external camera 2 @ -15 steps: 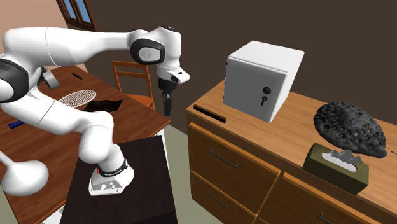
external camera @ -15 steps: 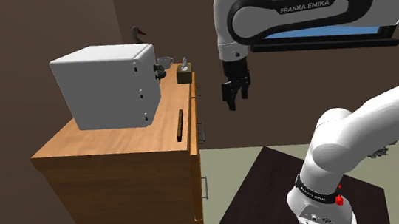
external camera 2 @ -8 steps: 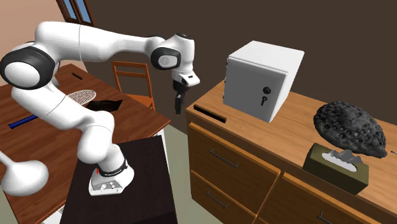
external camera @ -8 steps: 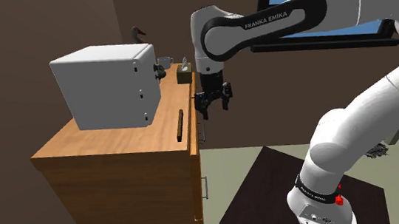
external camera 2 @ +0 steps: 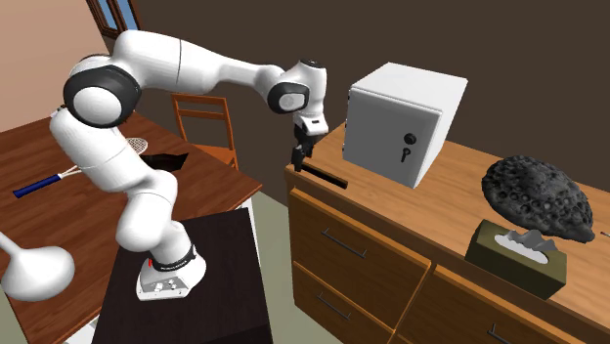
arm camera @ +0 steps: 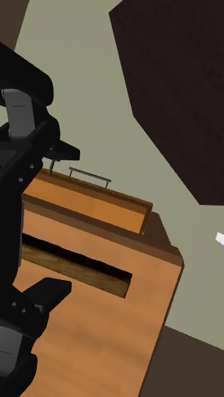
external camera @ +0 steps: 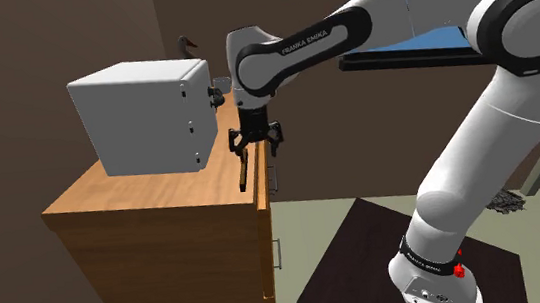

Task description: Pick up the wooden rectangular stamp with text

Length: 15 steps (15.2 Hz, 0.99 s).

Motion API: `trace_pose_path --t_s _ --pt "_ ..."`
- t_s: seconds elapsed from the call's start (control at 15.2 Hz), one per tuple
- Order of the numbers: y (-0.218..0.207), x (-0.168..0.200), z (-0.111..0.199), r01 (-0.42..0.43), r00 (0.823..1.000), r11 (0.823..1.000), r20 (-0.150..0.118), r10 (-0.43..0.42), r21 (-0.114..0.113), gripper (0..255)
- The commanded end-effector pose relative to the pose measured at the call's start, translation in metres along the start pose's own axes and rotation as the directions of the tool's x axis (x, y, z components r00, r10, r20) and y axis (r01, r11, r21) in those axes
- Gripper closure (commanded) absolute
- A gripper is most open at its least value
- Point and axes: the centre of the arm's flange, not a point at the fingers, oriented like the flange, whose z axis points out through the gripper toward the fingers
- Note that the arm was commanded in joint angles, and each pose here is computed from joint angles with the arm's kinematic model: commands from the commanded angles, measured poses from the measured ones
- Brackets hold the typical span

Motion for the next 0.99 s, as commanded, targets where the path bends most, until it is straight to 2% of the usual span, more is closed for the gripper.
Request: trace_pose_path --t_s 0.0,0.2,0.73,0.86,0.92 --pt "-0.012 0.021 0.008 -0.089 0.996 0.996 -0.008 0.089 0.015 0" --pt "-0.031 0.050 0.017 -0.212 0.977 0.977 -0.016 0.213 0.035 0" --pt "-0.034 0.055 0.058 -0.219 0.975 0.975 -0.017 0.220 0.037 0" --pt "-0.034 0.055 0.058 -0.219 0.975 0.975 -0.017 0.220 0.037 0" --pt "-0.034 0.055 0.058 -0.219 0.975 0.975 -0.017 0.220 0.037 255"
